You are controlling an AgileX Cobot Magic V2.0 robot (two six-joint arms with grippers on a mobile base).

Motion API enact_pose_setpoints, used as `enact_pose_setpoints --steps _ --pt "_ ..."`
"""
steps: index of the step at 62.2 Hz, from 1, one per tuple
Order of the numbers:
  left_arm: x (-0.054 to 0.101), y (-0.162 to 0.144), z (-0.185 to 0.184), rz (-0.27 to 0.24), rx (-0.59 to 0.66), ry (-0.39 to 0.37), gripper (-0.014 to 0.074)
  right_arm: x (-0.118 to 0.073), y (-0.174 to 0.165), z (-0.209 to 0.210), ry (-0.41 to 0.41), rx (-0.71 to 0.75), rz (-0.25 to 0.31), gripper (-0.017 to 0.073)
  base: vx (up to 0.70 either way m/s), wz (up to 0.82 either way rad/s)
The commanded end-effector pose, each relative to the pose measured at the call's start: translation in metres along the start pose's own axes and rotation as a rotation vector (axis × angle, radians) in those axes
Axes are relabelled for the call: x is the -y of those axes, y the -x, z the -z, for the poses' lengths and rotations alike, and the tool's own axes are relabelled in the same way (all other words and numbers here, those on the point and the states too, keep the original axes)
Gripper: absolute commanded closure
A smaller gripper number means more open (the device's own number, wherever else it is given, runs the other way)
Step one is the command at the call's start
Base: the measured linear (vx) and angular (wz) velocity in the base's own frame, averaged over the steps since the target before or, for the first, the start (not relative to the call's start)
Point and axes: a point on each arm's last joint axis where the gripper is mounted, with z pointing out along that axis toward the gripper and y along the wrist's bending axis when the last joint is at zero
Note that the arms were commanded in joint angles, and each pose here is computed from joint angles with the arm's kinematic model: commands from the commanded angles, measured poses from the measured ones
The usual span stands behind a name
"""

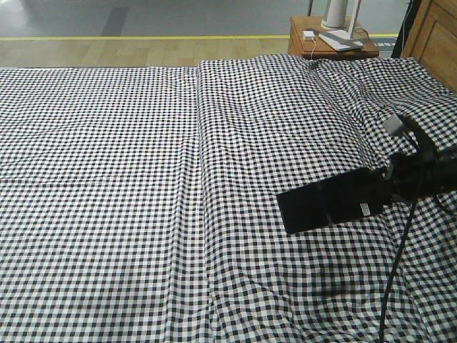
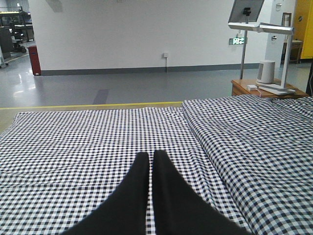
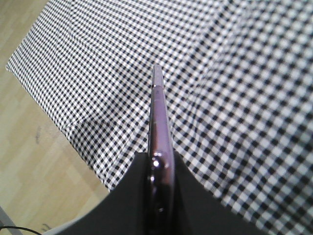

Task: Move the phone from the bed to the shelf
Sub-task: 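Lift the black phone off the bed with the right gripper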

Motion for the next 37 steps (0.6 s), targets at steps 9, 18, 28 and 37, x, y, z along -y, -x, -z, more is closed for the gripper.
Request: enact_pose_setpoints --steps 9,18,28,37 --pt "-0.001 0.015 0.002 0.018 0.104 0.006 0.0592 -0.092 0.035 0.029 0.093 0.077 0.226 0.0562 0.0 0.0" --pt "-0.001 0.015 0.002 0.018 0.104 0.006 0.0592 -0.138 0.042 0.029 0.122 0.079 0.352 0.0562 0.0 0.0" --pt "-0.001 0.015 0.002 0.018 0.104 0.006 0.0592 -0.181 0.043 0.025 0.175 0.064 0.451 0.0562 0.0 0.0" --pt "-0.001 0.015 0.002 0.018 0.104 0.006 0.0592 -0.209 0.038 0.017 0.24 0.043 0.509 0.0562 0.0 0.0"
